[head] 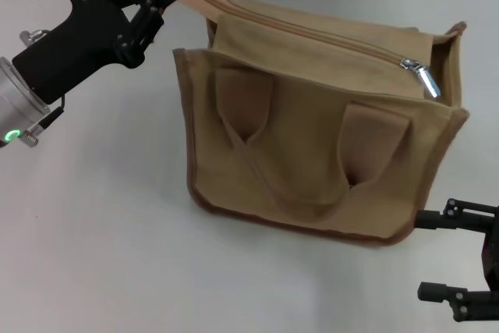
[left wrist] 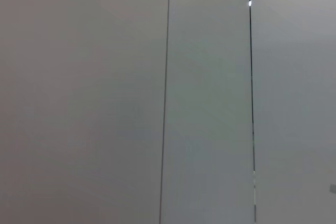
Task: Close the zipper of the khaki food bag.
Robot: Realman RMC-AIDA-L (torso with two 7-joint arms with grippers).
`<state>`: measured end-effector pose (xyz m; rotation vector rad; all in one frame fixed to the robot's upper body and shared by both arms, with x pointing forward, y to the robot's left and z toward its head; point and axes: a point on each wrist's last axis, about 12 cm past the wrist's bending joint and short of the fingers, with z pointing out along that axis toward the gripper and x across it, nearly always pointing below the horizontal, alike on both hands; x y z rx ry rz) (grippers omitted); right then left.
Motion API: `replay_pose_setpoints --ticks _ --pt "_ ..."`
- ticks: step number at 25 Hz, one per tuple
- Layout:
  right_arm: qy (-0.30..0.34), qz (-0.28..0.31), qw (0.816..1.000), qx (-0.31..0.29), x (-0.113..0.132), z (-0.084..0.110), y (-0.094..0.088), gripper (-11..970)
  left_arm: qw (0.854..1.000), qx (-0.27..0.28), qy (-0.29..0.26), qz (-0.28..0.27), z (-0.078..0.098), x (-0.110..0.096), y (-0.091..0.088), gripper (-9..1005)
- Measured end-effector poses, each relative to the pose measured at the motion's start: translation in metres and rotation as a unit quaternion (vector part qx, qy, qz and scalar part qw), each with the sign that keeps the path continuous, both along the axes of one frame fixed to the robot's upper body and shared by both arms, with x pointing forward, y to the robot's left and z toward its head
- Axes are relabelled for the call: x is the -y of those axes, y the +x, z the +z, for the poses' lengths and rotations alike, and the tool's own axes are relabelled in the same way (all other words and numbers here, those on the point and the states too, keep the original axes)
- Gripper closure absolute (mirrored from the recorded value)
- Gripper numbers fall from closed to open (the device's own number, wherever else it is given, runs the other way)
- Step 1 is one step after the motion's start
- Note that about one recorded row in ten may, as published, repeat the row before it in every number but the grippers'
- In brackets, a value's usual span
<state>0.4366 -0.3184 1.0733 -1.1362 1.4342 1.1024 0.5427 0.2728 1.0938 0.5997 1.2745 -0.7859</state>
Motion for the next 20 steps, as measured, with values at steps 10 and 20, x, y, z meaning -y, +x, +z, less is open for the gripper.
replay_pose_setpoints --ticks 10,20 --pt "-0.007 -0.004 1.0 -0.002 -0.005 -0.001 0.009 179 0.991 -0.078 0.08 -0.074 0.035 -0.03 0.001 562" --pt "0.0 0.001 1.0 -0.012 -0.015 -0.003 0.018 180 0.963 -0.124 0.066 -0.231 0.059 -0.041 -0.027 296"
